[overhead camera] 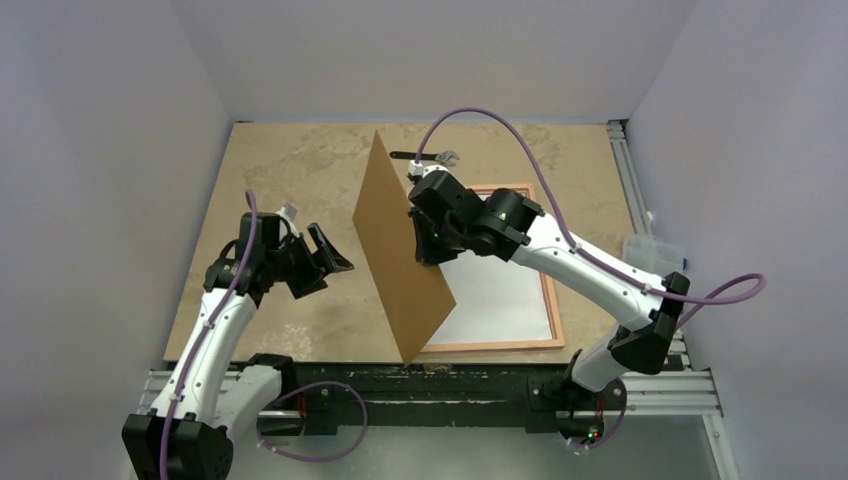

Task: Put the photo into the frame
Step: Turn over the photo frame item at the center of the board.

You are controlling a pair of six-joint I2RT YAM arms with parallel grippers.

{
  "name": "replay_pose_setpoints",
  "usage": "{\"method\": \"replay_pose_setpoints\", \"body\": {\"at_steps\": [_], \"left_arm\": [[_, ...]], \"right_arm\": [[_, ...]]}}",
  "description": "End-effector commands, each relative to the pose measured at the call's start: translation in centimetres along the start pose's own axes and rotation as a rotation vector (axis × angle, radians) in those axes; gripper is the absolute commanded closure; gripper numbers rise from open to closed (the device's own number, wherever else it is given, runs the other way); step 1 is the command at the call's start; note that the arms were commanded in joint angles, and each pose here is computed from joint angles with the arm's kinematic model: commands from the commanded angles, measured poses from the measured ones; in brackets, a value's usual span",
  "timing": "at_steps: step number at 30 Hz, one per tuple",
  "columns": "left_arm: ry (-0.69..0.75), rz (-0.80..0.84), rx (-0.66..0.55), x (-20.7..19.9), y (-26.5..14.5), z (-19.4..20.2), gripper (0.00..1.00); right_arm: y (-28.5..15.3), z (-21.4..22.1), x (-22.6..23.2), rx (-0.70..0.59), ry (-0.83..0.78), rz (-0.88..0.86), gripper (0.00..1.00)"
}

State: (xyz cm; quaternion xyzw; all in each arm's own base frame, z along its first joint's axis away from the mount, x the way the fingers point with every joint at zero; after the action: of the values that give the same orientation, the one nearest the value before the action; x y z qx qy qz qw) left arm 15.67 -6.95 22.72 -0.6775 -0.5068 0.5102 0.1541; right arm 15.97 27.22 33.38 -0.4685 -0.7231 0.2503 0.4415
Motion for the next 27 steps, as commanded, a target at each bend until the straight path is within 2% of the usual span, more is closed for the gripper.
{"method": "replay_pose_setpoints", "body": {"at_steps": [1,11,22,27], "left_arm": [[0.015,0.059,-0.044,-1.4,-1.2,-0.9,0.23],[0.013,0.064,-0.048,-1.4,-1.4,-0.8,0.23],[0.019,0.122,-0.065,-2.2,-2.1,-1.0,0.22],[0.008,0.195,-0.095,-3.0,-2.8,-1.1,0.20]], "right_arm": [[-0.1,0.9,0.5,-0.057,-0.068,0.099,1.00],[0.2,2.8,2.0,-0.108,-0.131,0.136,1.00],[0.2,4.3,3.3,-0.107,-0.157,0.082,1.00],[0.2,4.5,3.9,-0.106,-0.171,0.070,0.87]]}}
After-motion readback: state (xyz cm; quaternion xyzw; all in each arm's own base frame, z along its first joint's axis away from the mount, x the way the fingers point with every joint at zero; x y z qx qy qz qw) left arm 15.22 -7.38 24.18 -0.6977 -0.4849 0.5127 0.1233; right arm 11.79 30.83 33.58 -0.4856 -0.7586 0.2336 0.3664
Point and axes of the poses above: each gripper's point midway between its finger pads, its own y axis out along the fingers, its own x axis along the line the jaws close on, z = x × y, the point moved 10 cm from there along -y, back along the fingers, and after that the axes turned 15 degrees about y, right-handed, at the moved point
